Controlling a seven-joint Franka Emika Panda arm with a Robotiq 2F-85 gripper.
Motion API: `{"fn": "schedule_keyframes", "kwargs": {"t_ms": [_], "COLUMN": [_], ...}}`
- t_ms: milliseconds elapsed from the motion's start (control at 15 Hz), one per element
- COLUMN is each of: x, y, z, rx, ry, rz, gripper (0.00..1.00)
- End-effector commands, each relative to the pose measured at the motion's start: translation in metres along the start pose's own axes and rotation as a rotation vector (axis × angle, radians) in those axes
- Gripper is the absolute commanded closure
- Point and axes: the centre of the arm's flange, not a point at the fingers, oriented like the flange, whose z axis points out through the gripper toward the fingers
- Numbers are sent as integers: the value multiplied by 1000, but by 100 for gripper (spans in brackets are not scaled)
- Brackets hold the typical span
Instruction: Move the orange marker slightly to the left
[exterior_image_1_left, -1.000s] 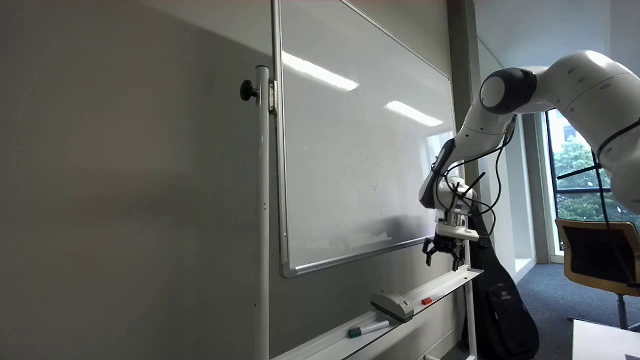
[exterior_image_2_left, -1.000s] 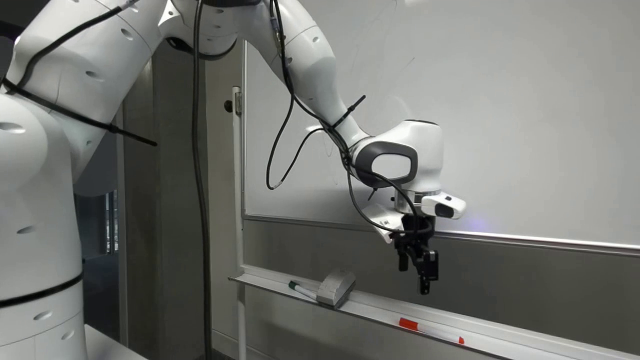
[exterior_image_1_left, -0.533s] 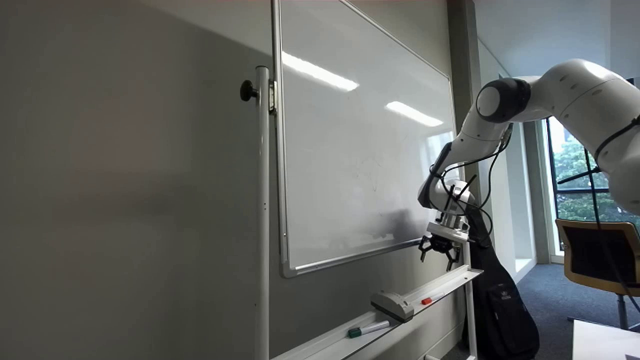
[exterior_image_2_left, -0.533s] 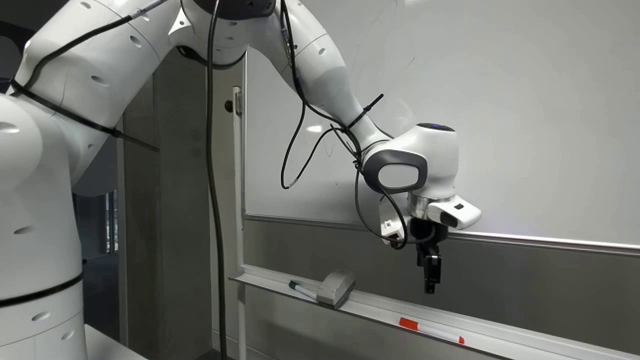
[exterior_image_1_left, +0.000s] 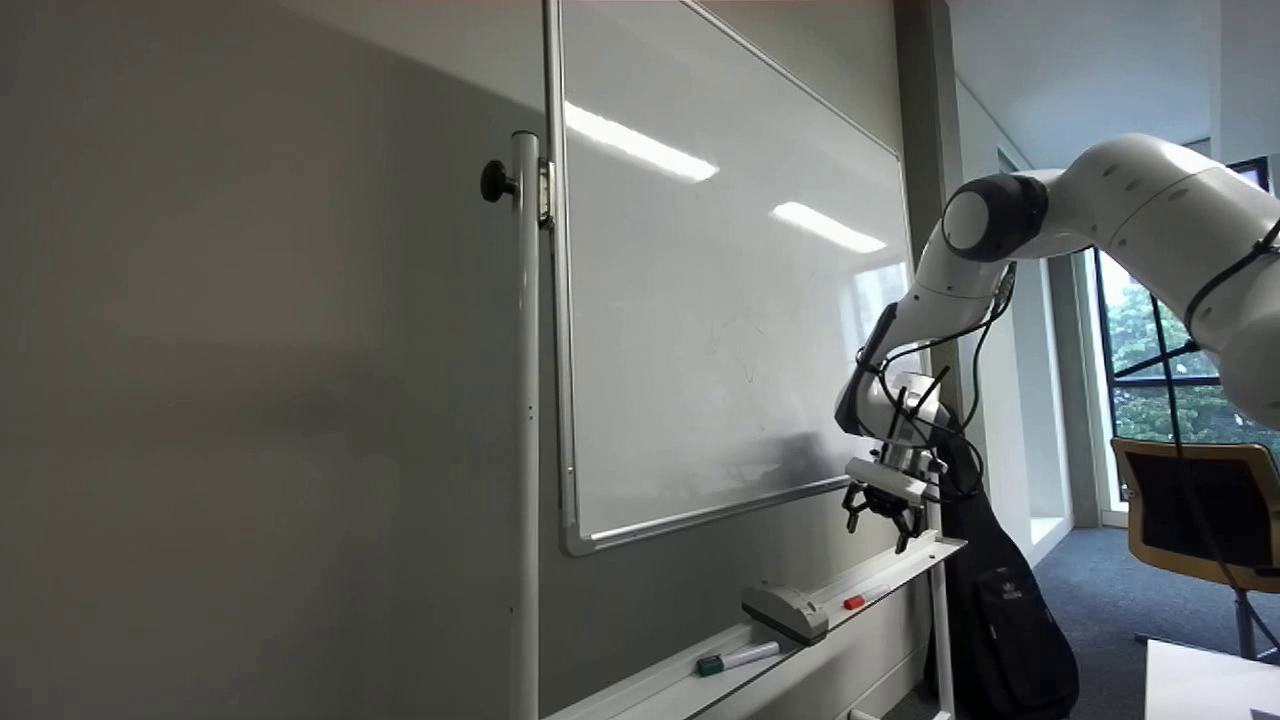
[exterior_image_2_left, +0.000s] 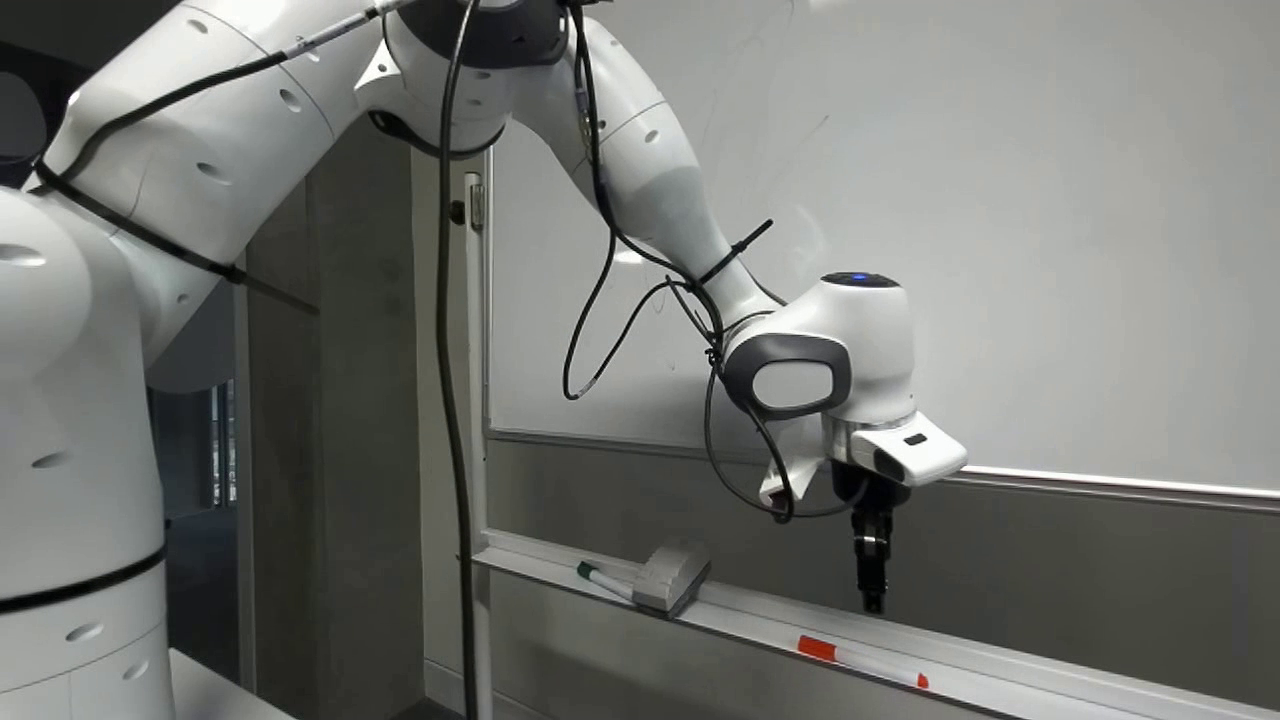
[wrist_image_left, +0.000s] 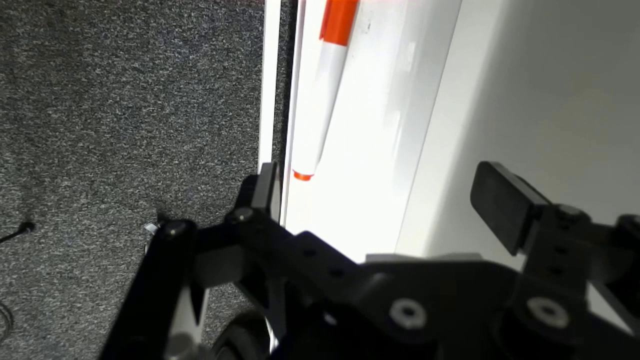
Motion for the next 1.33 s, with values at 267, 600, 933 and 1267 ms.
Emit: {"fn": "schedule_keyframes", "kwargs": {"t_ms": [267,600,933,1267], "x": [1,1,1,2], "y": [-1,-1,-3,-4], "z": [-1,-1,2,14], "rx": [2,2,50,75], "ry": [2,2,17,62], "rz": [0,0,36,121], "gripper": [0,0,0,0]}}
